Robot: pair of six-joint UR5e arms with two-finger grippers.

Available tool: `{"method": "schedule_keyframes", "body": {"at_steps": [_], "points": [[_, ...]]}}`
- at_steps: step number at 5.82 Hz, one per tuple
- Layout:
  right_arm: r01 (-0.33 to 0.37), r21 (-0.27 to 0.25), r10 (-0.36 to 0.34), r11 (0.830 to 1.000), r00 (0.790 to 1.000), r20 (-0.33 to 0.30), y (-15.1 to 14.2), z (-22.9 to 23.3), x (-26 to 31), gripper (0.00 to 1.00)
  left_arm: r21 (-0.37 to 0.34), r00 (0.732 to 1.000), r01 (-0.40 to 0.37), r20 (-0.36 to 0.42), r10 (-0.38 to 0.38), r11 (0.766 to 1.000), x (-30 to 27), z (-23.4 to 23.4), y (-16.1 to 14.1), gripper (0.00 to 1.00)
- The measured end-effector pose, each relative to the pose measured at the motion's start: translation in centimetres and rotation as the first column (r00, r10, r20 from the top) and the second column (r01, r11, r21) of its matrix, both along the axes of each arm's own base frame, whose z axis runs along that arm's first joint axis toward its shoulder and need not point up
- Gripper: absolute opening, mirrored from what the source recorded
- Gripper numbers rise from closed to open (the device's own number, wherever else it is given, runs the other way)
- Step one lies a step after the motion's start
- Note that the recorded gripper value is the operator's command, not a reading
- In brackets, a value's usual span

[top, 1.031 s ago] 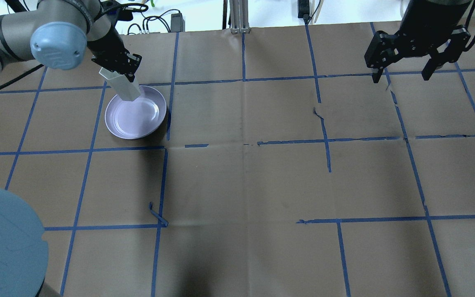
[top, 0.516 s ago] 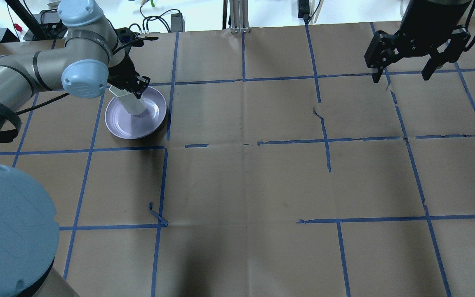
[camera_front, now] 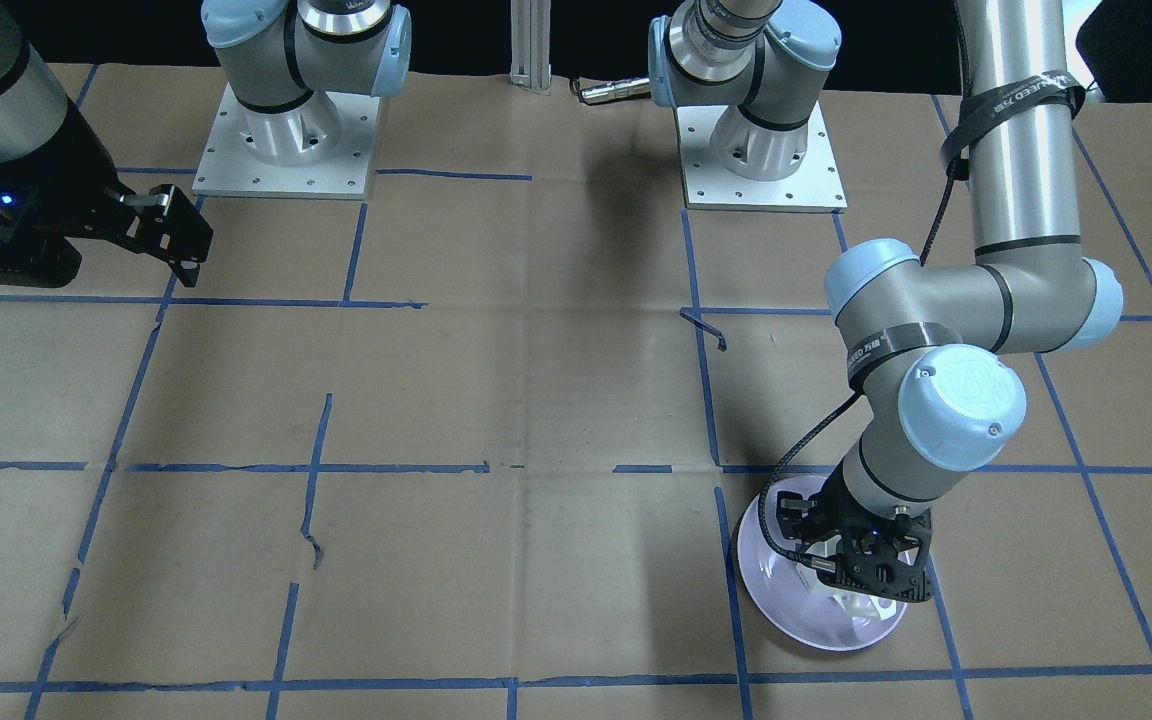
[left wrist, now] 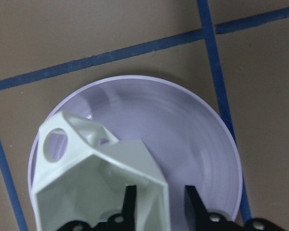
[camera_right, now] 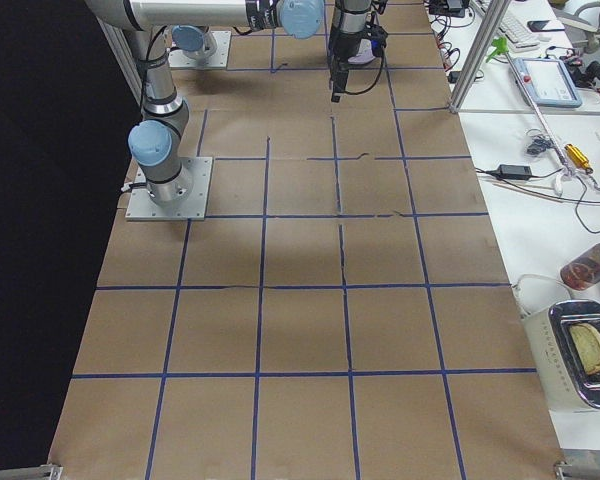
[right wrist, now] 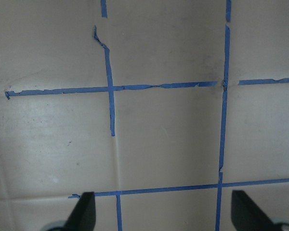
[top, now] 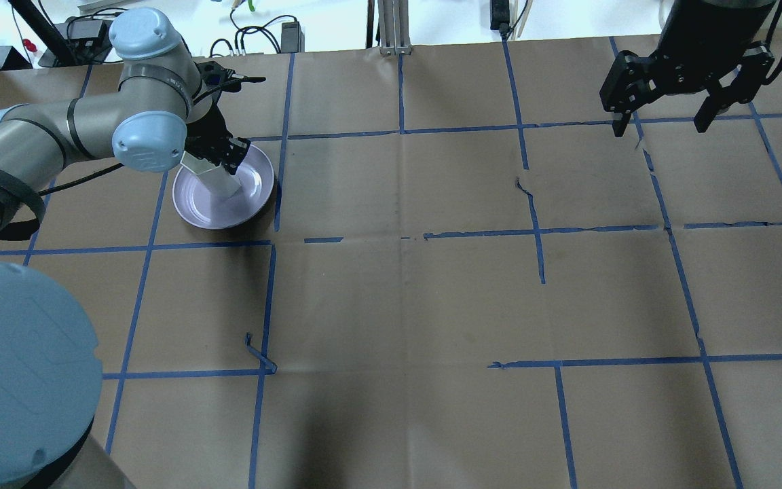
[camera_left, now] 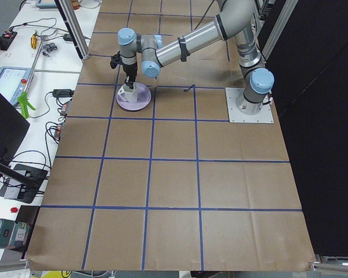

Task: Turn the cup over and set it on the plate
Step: 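Lower the upright mug onto the plate center with the left gripper, then open the left gripper and raise it away from the mug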

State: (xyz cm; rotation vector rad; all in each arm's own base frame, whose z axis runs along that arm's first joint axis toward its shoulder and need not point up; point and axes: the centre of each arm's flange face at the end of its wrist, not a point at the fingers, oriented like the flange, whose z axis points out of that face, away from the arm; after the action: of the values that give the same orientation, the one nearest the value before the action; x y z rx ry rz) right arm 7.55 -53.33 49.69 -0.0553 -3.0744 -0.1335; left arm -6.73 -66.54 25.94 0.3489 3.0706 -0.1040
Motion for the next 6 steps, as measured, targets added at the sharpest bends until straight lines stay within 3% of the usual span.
{"method": "schedule_keyframes", "body": {"at_steps": [2, 4, 6], "points": [[0.0, 0.0, 0.0, 1.0, 1.0, 0.0, 0.0, 0.0, 0.0, 1.0, -0.007, 1.0, -0.003, 0.003, 0.003, 1.0, -0.1, 5.3, 1.7, 0.99], [0.0, 0.0, 0.0, 1.0, 1.0, 0.0, 0.0, 0.0, 0.0, 1.0, 0.021, 0.999, -0.039, -0.001, 0.039, 0.999, -0.5, 14.2, 7.1, 0.99], [0.0, 0.0, 0.0, 1.0, 1.0, 0.0, 0.0, 0.0, 0.0, 1.0, 0.065, 0.986, -0.166, -0.012, 0.167, 0.984, -2.7, 20.6, 12.6, 0.99]]}}
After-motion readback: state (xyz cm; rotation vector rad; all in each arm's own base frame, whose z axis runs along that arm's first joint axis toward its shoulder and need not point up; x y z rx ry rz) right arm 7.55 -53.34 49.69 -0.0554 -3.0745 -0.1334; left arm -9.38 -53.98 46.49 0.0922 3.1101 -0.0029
